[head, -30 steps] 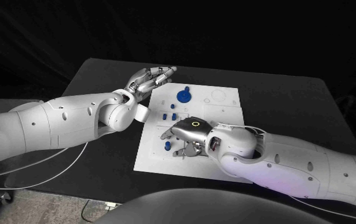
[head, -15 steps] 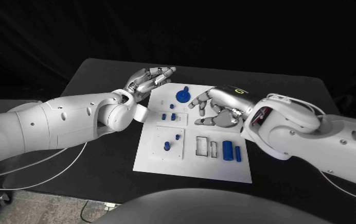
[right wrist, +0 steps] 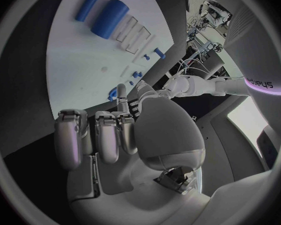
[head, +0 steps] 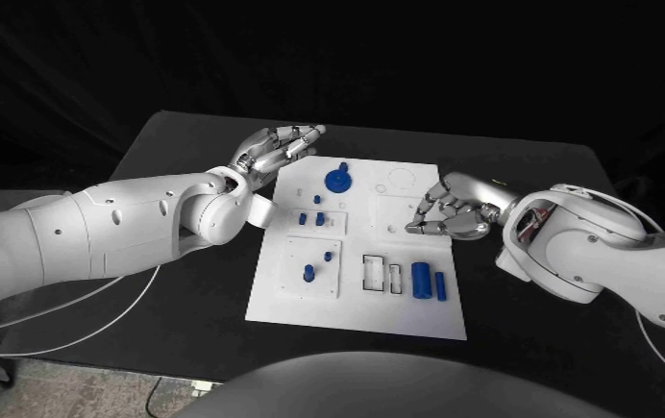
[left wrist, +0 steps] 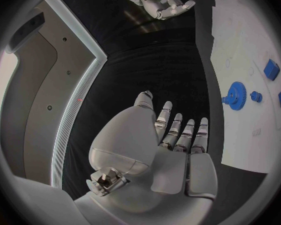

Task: Assemble the parts on the task board

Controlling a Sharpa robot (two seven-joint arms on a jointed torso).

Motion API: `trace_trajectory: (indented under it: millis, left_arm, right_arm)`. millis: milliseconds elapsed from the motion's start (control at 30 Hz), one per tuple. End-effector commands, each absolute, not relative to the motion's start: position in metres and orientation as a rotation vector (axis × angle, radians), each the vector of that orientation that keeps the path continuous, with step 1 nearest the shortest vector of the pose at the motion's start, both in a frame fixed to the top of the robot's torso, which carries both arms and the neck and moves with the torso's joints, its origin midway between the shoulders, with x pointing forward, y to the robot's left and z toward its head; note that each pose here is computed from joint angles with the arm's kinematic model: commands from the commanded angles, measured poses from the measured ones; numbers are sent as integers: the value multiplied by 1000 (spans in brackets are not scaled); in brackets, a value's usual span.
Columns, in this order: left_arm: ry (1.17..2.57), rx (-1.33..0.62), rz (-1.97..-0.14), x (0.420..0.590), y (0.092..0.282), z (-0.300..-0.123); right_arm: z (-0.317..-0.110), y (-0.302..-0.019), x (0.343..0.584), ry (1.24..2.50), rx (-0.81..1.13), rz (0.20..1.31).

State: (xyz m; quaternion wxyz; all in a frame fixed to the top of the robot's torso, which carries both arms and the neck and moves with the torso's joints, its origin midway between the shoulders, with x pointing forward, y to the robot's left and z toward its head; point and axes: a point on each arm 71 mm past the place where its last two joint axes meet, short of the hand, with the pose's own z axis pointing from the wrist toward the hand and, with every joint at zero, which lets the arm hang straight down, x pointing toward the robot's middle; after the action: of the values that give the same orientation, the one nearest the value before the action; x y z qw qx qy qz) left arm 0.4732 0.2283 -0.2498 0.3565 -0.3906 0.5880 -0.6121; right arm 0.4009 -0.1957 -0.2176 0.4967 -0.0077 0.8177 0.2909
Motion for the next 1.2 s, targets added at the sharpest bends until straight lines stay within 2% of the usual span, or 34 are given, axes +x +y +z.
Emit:
trace_trajectory:
  millis: [33, 367, 500, 867, 1200]
  left_arm:
    - [1522, -1010, -1604, 472, 229, -250]
    - [1534, -1025, -1592, 470, 235, -253]
    - [1540, -1029, -1588, 469, 235, -253]
    - [1553, -1036, -1586, 469, 236, -254]
    - [1560, -1040, -1586, 468, 237, -255]
  right_arm:
    - [-232, -202, 397, 2075, -77, 521]
    - [-246, -202, 389, 2103, -198, 319]
    - [-247, -201, 386, 2108, -217, 295]
    - [-251, -196, 379, 2117, -225, 303]
    - [-252, -196, 373, 2093, -143, 412]
